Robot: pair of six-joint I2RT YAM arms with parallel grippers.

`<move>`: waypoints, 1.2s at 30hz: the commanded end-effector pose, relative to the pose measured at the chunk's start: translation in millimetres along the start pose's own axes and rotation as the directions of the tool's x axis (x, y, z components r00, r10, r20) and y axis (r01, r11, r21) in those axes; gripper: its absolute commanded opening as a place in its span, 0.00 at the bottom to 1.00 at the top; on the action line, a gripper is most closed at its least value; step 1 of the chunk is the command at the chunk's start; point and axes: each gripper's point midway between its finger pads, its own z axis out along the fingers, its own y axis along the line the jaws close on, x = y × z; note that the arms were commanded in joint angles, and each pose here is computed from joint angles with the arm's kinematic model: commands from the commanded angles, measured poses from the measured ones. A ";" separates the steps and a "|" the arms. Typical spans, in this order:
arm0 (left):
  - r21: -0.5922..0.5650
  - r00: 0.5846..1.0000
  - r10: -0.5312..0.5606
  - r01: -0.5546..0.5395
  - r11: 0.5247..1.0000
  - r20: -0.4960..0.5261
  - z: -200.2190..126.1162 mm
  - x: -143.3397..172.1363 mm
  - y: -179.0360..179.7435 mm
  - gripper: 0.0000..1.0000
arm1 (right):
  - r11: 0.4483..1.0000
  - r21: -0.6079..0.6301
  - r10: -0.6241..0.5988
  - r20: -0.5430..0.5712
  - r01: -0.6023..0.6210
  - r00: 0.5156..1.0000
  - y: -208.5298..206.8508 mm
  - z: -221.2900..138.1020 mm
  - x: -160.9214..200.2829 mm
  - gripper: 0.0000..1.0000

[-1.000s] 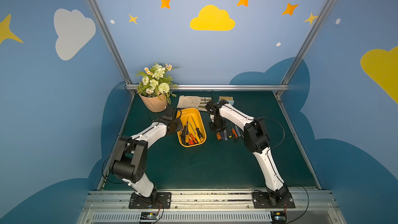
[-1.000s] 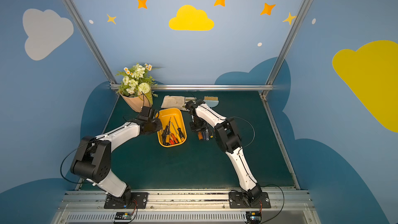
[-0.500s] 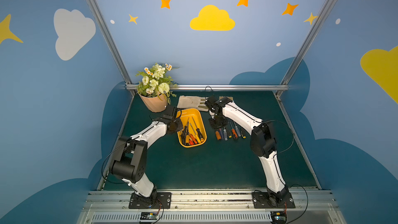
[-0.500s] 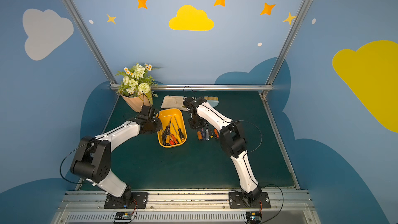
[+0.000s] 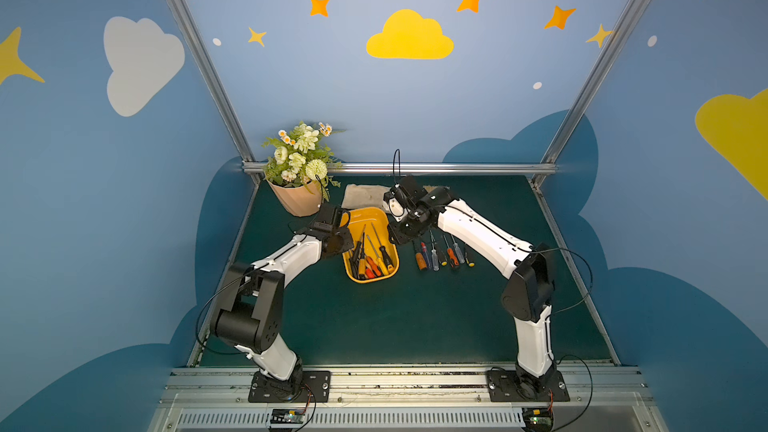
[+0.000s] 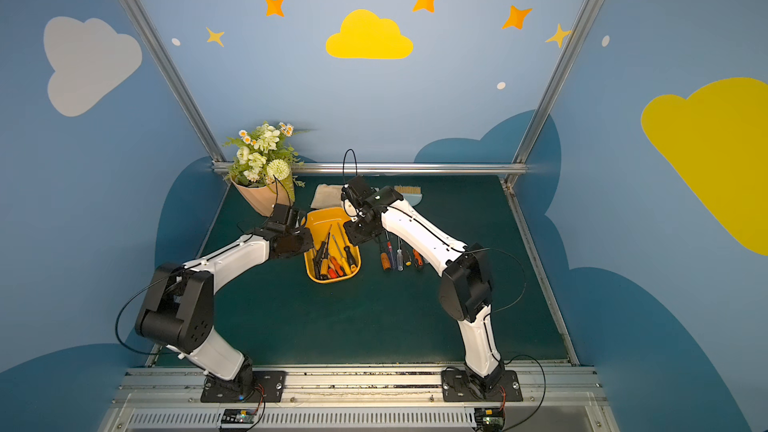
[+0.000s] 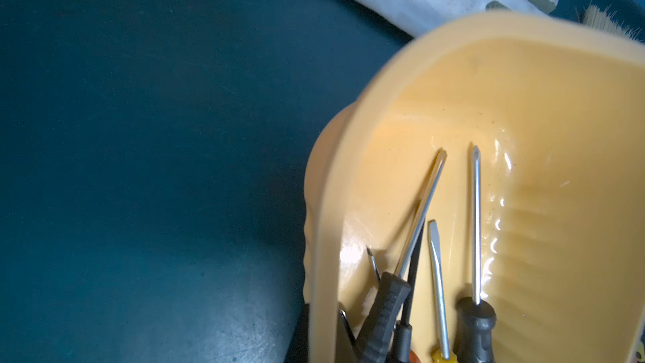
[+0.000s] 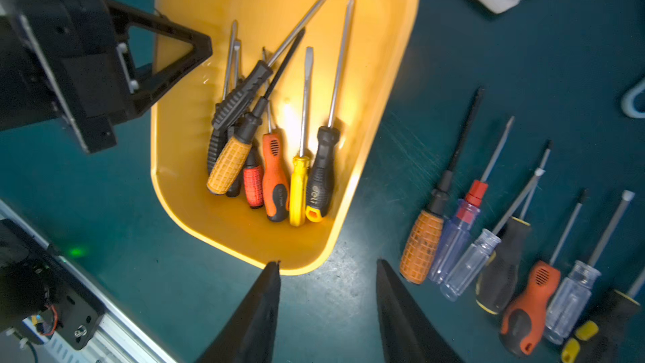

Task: Take out the screwdriver from the storage box
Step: Place the screwdriver at the center of the board, then pick up the screwdriver from the storage box.

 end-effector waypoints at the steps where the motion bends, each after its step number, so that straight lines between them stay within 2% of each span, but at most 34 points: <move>1: 0.075 0.997 -0.012 0.006 0.997 0.075 -14.4 -20.0 -16.1 0.02 | 0.999 -0.012 -0.047 -0.036 0.046 0.998 14.3 15.6 1.6 0.47; 5: 0.072 0.997 -0.016 0.011 0.997 0.080 -14.0 -20.5 -14.9 0.02 | 0.997 0.031 -0.061 -0.083 0.064 0.995 18.1 34.0 5.7 0.46; 16: 0.069 0.997 -0.015 0.010 0.998 0.076 -11.6 -19.4 -14.1 0.02 | 0.985 0.172 0.047 -0.197 -0.013 0.979 -5.6 83.3 15.9 0.42; 31: 0.067 0.997 -0.019 0.013 0.998 0.077 -11.5 -18.2 -13.2 0.02 | 0.948 0.309 0.156 -0.228 -0.080 0.961 -30.8 126.1 27.8 0.40; 33: 0.067 0.997 -0.019 0.014 0.998 0.079 -12.0 -18.5 -13.1 0.02 | 0.934 0.343 0.191 -0.236 -0.102 0.953 -36.7 129.9 34.4 0.37; 36: 0.068 0.996 -0.017 0.012 0.998 0.082 -13.4 -19.7 -13.6 0.02 | 0.916 0.382 0.223 -0.235 -0.122 0.946 -42.6 132.9 40.3 0.23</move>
